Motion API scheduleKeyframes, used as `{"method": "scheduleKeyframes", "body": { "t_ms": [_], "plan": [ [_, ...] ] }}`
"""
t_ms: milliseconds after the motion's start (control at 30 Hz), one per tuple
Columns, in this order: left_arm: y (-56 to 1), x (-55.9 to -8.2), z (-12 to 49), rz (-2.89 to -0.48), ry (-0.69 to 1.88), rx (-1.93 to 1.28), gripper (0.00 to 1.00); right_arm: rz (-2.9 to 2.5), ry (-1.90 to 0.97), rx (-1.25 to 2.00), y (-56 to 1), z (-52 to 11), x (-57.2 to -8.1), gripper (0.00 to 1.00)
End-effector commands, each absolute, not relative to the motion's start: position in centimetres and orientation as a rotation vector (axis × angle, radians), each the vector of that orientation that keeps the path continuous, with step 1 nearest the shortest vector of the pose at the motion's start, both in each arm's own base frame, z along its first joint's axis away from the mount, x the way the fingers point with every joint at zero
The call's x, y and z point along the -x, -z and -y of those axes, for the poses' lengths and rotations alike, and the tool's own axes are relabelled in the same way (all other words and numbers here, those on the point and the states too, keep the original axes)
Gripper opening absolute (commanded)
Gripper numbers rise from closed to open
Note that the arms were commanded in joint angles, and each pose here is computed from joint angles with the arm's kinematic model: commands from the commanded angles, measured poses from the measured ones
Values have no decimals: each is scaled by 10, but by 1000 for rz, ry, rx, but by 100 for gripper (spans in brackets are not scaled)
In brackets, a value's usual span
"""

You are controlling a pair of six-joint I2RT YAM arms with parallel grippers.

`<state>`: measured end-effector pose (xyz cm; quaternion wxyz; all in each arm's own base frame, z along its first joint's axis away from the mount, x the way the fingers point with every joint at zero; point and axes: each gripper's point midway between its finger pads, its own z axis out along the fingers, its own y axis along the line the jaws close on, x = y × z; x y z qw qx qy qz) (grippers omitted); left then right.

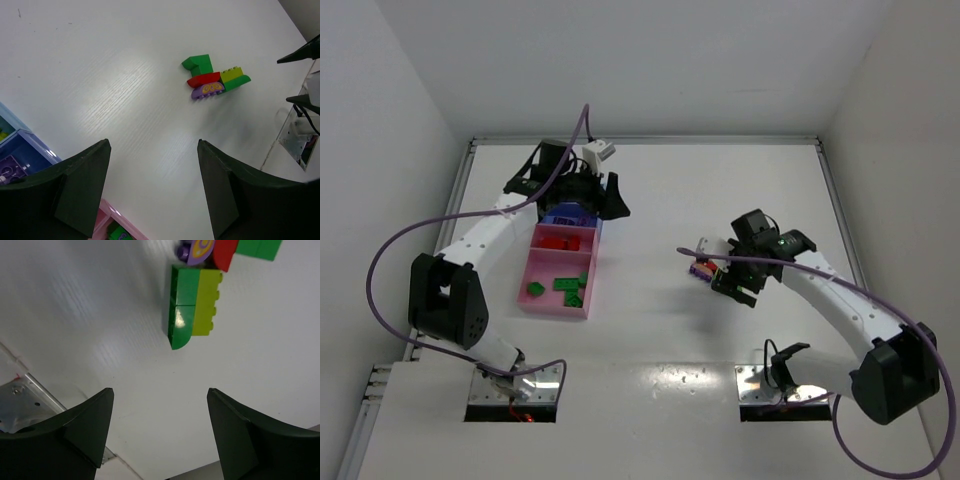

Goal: Sort the legos into containers by color

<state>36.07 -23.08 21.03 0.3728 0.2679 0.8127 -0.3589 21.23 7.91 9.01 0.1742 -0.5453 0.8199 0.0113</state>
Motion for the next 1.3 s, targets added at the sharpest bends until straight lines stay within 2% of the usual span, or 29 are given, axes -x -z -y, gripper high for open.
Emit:
{"method": "scheduleKeyframes", "body": {
  "t_ms": [0,367,733,833,900,933,967,1133,1267],
  "plan": [
    [-222,-365,235,-2028,901,-723,76,-2283,31,1620,-81,-67,-210,76],
    [-219,-366,233,-2030,881,-736,76,-2270,-26,1598,-53,-77,-244,77],
    [-210,-370,232,-2051,860,-733,76,-2341,-124,1620,-19,-84,-257,77],
    [-210,-372,228,-2053,855,-723,76,-2338,-137,1620,-15,-86,-259,73],
    [-210,-372,228,-2053,855,-723,76,-2316,-125,1608,-14,-88,-264,67],
    [-205,-370,228,-2066,857,-721,75,-2329,-132,1615,-10,-86,-259,63],
    [-205,-370,228,-2066,857,-721,75,-2308,-122,1604,-13,-88,-263,54],
    [-206,-363,228,-2061,878,-731,75,-2320,-94,1606,-6,-81,-256,34],
    [-202,-361,228,-2076,885,-721,75,-2340,-90,1615,-1,-77,-249,34]
  ]
}}
